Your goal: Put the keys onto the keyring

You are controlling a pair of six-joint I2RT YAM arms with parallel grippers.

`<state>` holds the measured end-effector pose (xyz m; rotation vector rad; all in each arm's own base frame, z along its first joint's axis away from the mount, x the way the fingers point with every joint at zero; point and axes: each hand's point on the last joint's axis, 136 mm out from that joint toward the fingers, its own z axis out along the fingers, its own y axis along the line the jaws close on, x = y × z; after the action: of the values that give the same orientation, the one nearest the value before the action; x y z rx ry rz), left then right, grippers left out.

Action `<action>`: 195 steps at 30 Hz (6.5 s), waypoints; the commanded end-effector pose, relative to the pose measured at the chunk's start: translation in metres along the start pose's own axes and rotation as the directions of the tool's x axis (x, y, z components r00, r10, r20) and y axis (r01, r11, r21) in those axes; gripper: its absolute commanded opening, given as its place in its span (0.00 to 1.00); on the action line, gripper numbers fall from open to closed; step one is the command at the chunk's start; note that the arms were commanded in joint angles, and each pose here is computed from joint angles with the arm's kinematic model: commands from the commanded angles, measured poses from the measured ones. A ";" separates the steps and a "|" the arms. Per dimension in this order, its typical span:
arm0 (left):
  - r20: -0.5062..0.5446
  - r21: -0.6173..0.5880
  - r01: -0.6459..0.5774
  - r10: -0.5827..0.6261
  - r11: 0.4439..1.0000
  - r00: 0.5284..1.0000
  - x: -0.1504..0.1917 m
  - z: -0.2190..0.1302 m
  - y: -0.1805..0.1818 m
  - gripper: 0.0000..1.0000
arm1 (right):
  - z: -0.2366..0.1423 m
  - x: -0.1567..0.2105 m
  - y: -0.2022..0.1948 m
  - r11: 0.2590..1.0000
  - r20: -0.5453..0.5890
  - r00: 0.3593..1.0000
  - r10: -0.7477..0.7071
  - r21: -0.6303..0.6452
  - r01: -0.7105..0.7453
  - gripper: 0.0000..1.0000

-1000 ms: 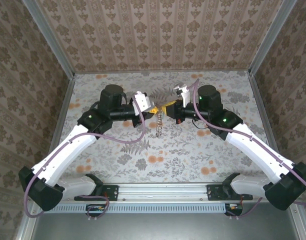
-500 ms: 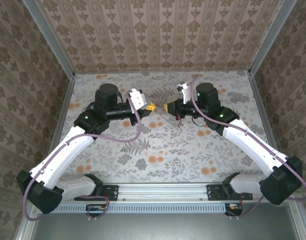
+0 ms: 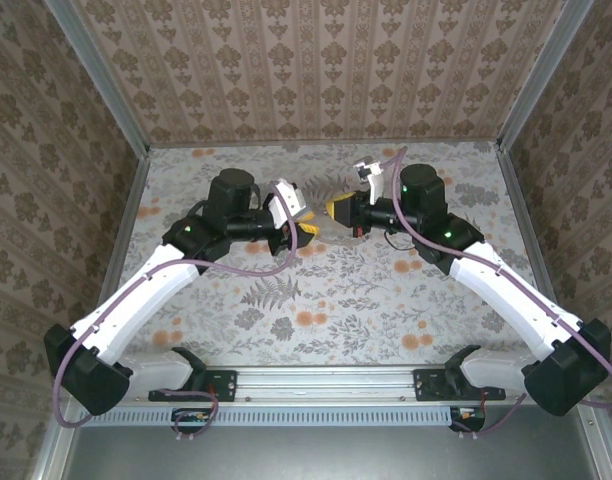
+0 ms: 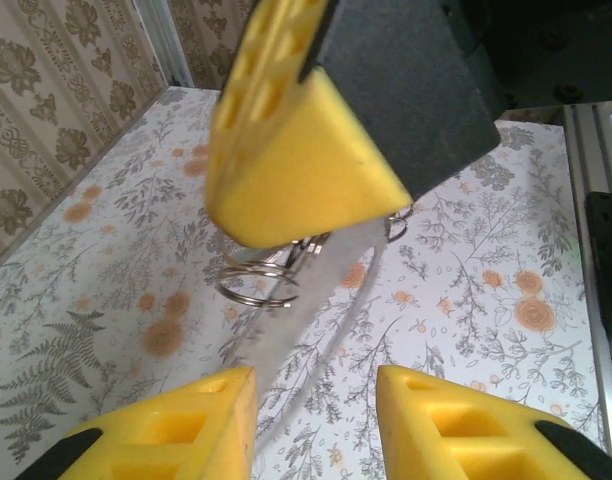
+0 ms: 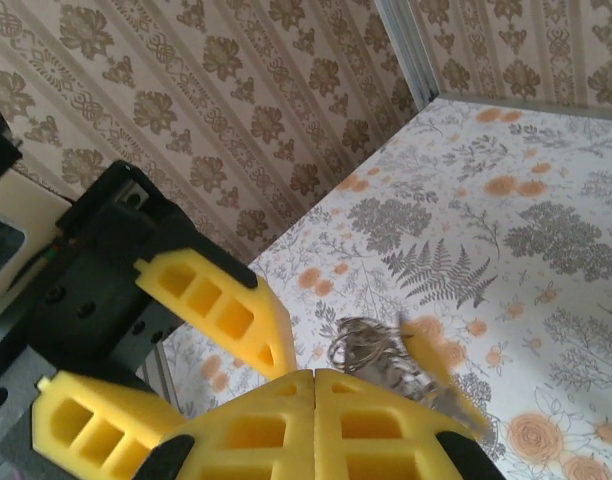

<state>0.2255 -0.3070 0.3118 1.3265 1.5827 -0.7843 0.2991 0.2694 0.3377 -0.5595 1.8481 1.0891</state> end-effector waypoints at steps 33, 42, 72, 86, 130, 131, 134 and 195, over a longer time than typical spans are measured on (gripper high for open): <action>0.121 -0.223 0.009 0.018 0.975 0.992 -0.033 0.025 0.040 0.24 | -0.015 -0.028 0.010 1.000 0.149 0.989 -0.014 0.009 0.012 0.00; 0.126 -0.213 0.002 0.026 0.977 0.992 -0.035 0.027 0.038 0.23 | -0.012 -0.026 0.007 1.000 0.140 0.990 -0.017 0.015 0.015 0.00; 0.215 -0.127 -0.099 0.124 0.987 0.969 -0.048 0.008 0.014 0.00 | -0.017 -0.017 -0.002 0.997 0.105 0.994 -0.005 0.076 -0.003 0.00; 0.235 -0.157 -0.131 0.166 0.979 0.958 -0.045 -0.007 0.013 0.00 | -0.007 -0.013 -0.015 0.990 0.058 0.996 0.067 0.119 -0.074 0.00; 0.352 0.235 -0.162 0.072 0.958 0.933 -0.076 -0.077 -0.052 0.00 | -0.027 -0.012 0.102 0.857 0.105 0.897 -0.430 -0.266 0.442 0.35; 0.350 0.235 -0.161 0.071 0.959 0.934 -0.076 -0.077 -0.052 0.00 | -0.027 -0.011 0.104 0.855 0.105 0.897 -0.430 -0.272 0.442 0.35; 0.349 0.239 -0.160 0.070 0.958 0.935 -0.075 -0.077 -0.053 0.00 | -0.024 -0.011 0.106 0.852 0.103 0.895 -0.434 -0.276 0.445 0.33; 0.139 0.153 -0.219 0.199 0.964 0.970 -0.055 -0.063 -0.052 0.00 | -0.011 0.018 0.099 0.734 -0.083 0.736 -0.672 -0.208 0.646 0.00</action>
<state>0.1728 -0.2835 0.3603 1.5502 1.3834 -0.7634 0.2177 0.3094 0.3547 -1.3336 1.5523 0.7190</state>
